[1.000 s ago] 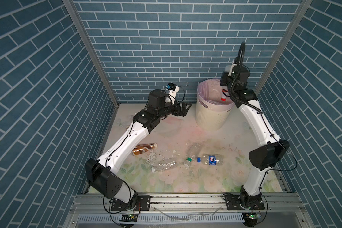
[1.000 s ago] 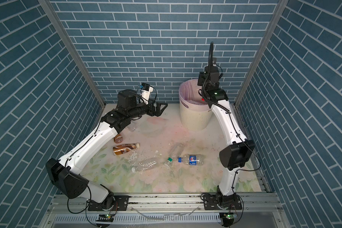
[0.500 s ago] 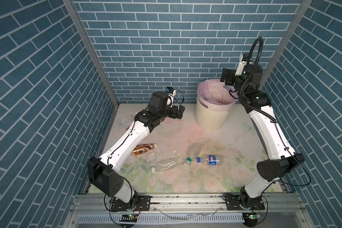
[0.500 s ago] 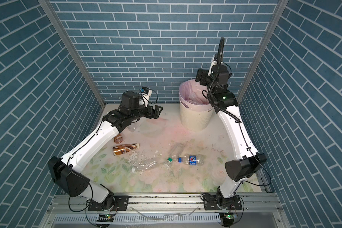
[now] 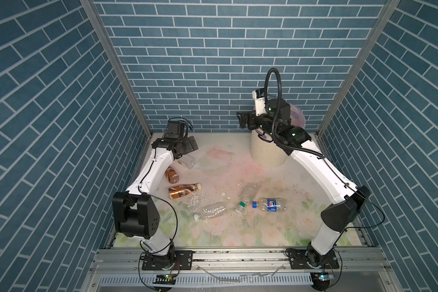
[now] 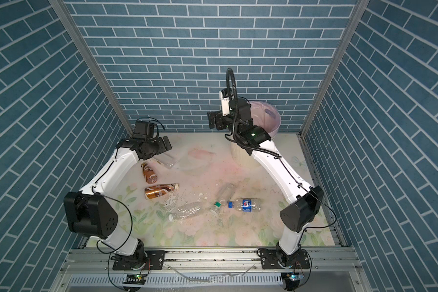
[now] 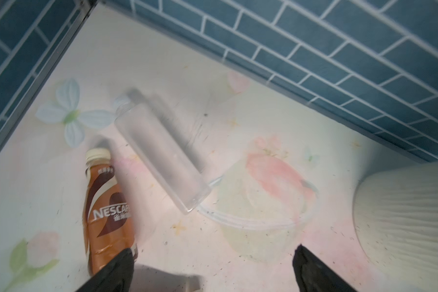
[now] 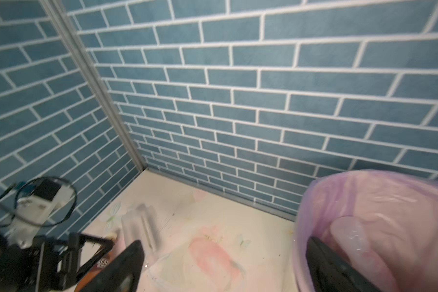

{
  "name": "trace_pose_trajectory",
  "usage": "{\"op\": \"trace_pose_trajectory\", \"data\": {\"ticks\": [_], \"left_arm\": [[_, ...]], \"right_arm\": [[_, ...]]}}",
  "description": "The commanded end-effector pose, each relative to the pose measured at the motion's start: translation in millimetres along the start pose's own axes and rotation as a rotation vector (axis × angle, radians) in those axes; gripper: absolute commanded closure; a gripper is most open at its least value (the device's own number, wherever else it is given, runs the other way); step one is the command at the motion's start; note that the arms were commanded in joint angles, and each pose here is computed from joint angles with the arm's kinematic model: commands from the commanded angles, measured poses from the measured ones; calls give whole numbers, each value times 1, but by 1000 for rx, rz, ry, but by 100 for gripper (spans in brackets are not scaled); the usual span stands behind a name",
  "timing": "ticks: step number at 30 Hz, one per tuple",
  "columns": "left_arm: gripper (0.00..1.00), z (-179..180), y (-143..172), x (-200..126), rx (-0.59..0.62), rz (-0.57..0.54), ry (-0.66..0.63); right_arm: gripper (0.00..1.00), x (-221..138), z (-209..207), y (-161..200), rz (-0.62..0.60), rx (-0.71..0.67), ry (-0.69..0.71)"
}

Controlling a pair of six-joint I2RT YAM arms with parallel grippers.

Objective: Throw the plastic bottles in the bin
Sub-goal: Throw the plastic bottle into the trash bin, then pick up the plastic bottle from the top-left of the table.

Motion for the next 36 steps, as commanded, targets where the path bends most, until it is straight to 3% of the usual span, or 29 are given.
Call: {"op": "trace_pose_trajectory", "data": {"ticks": [1,6,13,25,36], "left_arm": [[1,18,9,15,-92,64,-103],[1,48,3,46,-167,137,-214],[1,70,-7,90,-231,173,-224],[1,81,-33,143,-278,166,-215],[3,91,-24,170,-252,227,-287]], "right_arm": [[1,26,20,46,114,-28,-78],[1,49,50,99,251,-55,-119],[1,58,65,129,314,-36,-150],[1,60,59,147,348,-56,-126],[1,65,56,156,360,-70,-112]]}}
Point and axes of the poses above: each gripper's point midway between its finger pads, its own x axis out along the fingers, its own z axis along the line the jaws close on, y = z × x, the point moved 3 cm from there along -x, back along the fingers, and after that the axes turned 9 degrees about x, right-handed, at the moved point
